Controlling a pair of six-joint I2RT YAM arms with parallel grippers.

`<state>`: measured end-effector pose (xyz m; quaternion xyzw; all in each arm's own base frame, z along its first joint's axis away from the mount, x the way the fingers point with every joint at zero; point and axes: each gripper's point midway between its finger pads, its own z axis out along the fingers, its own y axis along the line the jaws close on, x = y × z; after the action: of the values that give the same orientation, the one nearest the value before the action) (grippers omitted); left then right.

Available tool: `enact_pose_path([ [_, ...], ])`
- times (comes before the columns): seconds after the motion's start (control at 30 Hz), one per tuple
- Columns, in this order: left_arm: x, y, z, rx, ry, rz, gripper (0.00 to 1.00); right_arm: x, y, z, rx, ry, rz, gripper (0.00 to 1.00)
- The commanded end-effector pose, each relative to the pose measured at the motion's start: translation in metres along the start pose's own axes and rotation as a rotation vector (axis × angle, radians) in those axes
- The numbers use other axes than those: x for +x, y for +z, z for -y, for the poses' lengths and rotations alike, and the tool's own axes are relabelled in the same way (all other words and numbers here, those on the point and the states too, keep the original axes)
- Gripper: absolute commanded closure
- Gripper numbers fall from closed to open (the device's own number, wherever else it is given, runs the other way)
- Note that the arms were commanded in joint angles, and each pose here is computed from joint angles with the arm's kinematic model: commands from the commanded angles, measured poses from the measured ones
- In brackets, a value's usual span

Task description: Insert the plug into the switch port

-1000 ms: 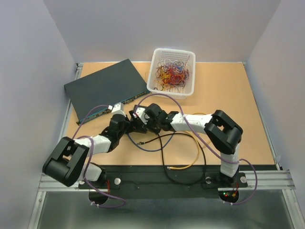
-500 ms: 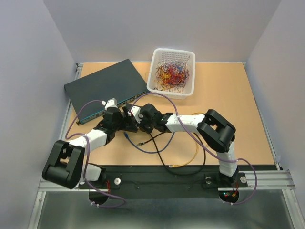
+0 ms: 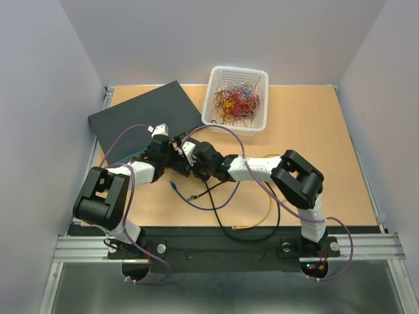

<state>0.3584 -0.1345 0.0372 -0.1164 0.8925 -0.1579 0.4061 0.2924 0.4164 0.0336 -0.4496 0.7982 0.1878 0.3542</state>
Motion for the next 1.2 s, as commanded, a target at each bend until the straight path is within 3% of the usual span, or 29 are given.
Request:
enact_pose_path([
  [0.0,0.028,-0.007,0.030,0.127,-0.031,-0.136,0.06,-0.079,-0.002,-0.026,-0.069,0.002,0.278,0.98],
  [0.03,0.028,-0.007,0.029,0.118,-0.027,-0.135,0.05,-0.080,-0.002,-0.026,-0.070,-0.001,0.280,0.92],
  [0.07,0.022,-0.007,0.029,0.111,-0.025,-0.121,0.05,-0.079,-0.002,-0.026,-0.068,-0.003,0.277,0.74],
  [0.13,0.017,-0.010,0.029,0.098,-0.020,-0.114,0.05,-0.081,-0.005,-0.020,-0.037,-0.005,0.278,0.53],
  [0.3,-0.010,-0.011,0.026,0.041,-0.002,-0.057,0.05,-0.076,-0.029,0.002,0.085,-0.031,0.265,0.31],
  [0.43,-0.030,-0.016,0.024,0.003,-0.002,-0.011,0.05,-0.080,-0.074,0.023,0.204,-0.043,0.291,0.17],
  [0.7,-0.062,-0.026,0.014,-0.067,0.001,0.089,0.04,-0.026,-0.122,0.053,0.383,0.004,0.227,0.12],
  [0.93,-0.062,-0.045,0.013,-0.023,-0.017,0.154,0.04,0.017,-0.104,0.064,0.445,-0.055,0.064,0.15],
  [1.17,-0.056,-0.052,0.013,0.015,-0.018,0.171,0.04,0.028,-0.089,0.078,0.492,-0.089,-0.007,0.19],
])
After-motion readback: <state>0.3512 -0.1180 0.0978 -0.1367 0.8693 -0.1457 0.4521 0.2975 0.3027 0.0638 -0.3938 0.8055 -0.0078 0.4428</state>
